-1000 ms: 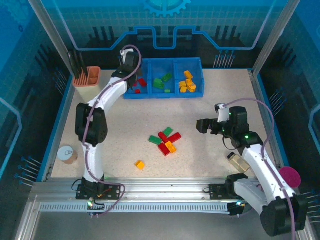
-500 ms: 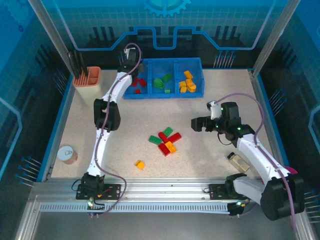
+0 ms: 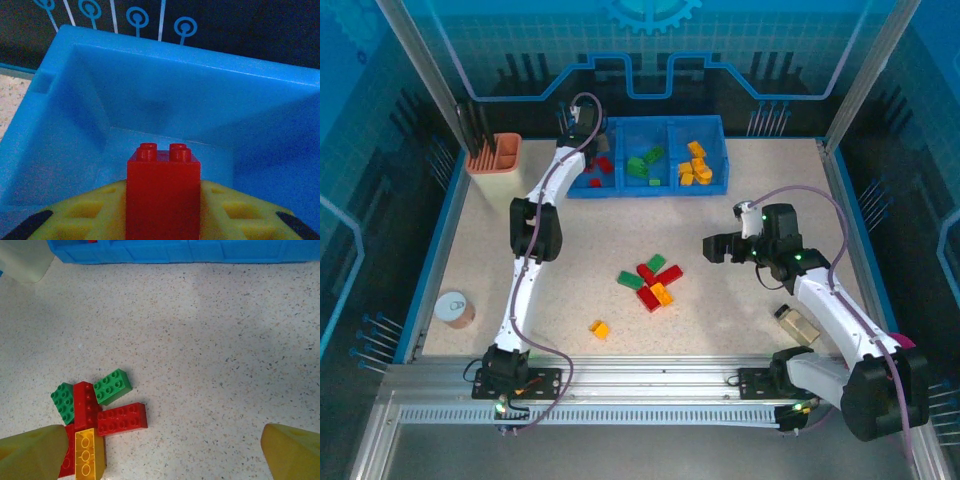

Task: Sort the legos into containers by color
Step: Place the lego in the container.

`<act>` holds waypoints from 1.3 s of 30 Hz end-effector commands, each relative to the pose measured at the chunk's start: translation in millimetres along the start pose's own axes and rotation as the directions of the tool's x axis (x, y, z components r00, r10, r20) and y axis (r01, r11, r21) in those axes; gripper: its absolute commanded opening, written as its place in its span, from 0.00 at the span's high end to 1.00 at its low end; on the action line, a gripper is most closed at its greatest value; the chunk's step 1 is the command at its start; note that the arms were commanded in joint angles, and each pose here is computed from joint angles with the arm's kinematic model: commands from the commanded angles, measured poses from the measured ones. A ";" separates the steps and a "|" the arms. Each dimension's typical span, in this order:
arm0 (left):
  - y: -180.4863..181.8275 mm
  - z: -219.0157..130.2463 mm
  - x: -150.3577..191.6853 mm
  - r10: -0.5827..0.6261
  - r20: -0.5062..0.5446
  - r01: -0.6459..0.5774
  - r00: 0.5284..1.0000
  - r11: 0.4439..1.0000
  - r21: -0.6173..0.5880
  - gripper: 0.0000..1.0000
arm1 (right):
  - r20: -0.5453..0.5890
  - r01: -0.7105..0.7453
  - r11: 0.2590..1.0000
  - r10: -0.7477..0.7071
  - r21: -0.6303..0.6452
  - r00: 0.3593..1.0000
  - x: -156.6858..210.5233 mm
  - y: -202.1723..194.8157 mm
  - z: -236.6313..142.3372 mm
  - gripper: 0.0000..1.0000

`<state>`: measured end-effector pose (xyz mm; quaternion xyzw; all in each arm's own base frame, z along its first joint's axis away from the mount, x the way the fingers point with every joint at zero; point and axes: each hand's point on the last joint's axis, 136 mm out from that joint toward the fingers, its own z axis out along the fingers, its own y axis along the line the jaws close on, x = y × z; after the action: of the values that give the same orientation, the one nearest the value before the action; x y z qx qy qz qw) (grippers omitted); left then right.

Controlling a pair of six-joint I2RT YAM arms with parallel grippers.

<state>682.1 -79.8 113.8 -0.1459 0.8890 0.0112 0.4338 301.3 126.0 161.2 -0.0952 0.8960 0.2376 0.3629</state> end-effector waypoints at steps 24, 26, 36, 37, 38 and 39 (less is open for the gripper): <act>19.6 -142.8 -46.5 -0.007 0.049 0.002 0.999 0.996 0.093 0.37 | 0.003 0.054 0.997 -0.054 -0.049 0.999 3.2 36.2 -13.0 0.00; 20.7 -160.7 -34.2 -0.058 0.033 0.053 0.998 0.989 0.140 0.36 | -0.039 0.032 0.999 -0.033 -0.040 0.999 10.7 36.9 -5.1 0.00; 52.5 -263.1 36.3 -0.087 -0.004 0.086 0.996 0.973 0.213 0.28 | -0.231 -0.007 1.000 0.007 0.003 0.973 55.1 53.7 32.9 0.02; 56.3 -271.0 42.8 -0.083 -0.007 0.083 0.997 0.973 0.215 0.28 | -0.245 -0.005 1.000 0.007 0.007 0.970 57.9 54.2 37.3 0.02; 60.4 -281.7 49.1 -0.083 -0.012 0.083 0.996 0.972 0.222 0.27 | -0.260 -0.011 1.000 0.015 0.016 0.966 60.0 53.8 42.5 0.03; 64.9 -290.4 56.3 -0.080 -0.019 0.082 0.997 0.971 0.225 0.27 | -0.280 -0.020 1.000 0.025 0.021 0.960 63.2 54.0 48.2 0.03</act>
<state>434.2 -71.0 231.3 -0.1356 0.8857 -0.0843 0.4360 258.6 191.6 108.9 -0.1312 0.9350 0.2279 0.2380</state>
